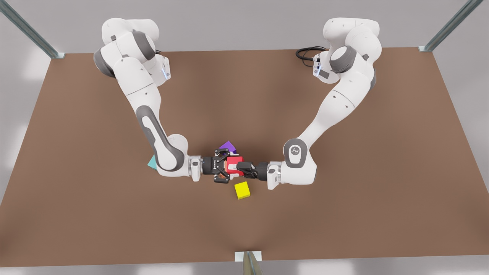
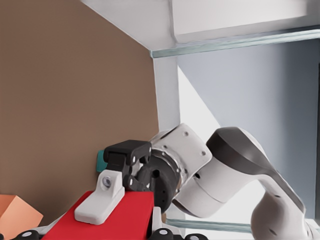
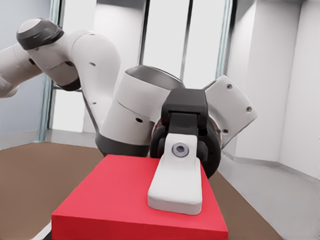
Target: Pick up red wooden cube and pass to hand red wooden cube and place in blue wooden cube
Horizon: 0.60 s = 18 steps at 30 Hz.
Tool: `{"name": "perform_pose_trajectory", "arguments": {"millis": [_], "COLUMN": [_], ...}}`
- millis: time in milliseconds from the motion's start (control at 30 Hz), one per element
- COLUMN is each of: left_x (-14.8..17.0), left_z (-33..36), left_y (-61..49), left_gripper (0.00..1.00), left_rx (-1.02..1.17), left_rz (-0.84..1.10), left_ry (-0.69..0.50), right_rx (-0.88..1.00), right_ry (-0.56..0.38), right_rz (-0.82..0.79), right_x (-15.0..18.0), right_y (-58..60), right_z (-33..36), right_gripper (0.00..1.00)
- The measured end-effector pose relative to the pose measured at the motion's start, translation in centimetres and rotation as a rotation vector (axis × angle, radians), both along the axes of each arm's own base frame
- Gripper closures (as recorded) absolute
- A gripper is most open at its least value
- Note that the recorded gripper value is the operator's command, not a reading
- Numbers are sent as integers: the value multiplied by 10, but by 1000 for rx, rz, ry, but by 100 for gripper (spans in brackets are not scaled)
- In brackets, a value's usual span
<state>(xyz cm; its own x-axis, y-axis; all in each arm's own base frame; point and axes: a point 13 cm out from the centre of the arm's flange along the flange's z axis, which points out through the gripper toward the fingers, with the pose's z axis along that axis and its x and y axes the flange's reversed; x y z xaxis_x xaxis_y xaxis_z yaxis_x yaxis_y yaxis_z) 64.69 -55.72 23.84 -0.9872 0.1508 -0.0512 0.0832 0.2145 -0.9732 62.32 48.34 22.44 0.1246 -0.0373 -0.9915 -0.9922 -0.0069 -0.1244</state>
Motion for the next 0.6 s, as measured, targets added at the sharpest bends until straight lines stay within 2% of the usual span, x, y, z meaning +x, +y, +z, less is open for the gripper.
{"name": "perform_pose_trajectory", "arguments": {"millis": [33, 200, 233, 267, 467, 600], "left_x": [0, 1, 0, 0, 4, 53], "left_z": [0, -1, -2, -2, 3, 18], "left_y": [0, 0, 0, -1, 5, 79], "left_gripper": [44, 44, 18, 0, 0, 0], "left_rx": [-1, -4, -5, -11, -22, -38], "left_rz": [0, 0, 0, -1, 2, 66], "left_ry": [-2, -9, -9, -9, -31, -51], "right_rx": [-2, -4, -5, -6, -7, -13], "right_ry": [-2, -17, -20, -24, -42, -65], "right_rz": [-1, -8, -9, -11, -20, -23], "right_x": [0, 1, 2, 2, 6, 12], "right_y": [1, 3, 3, 3, -2, -13], "right_z": [-2, -6, -7, -7, -6, -1], "right_gripper": [40, 41, 41, 41, 41, 40]}}
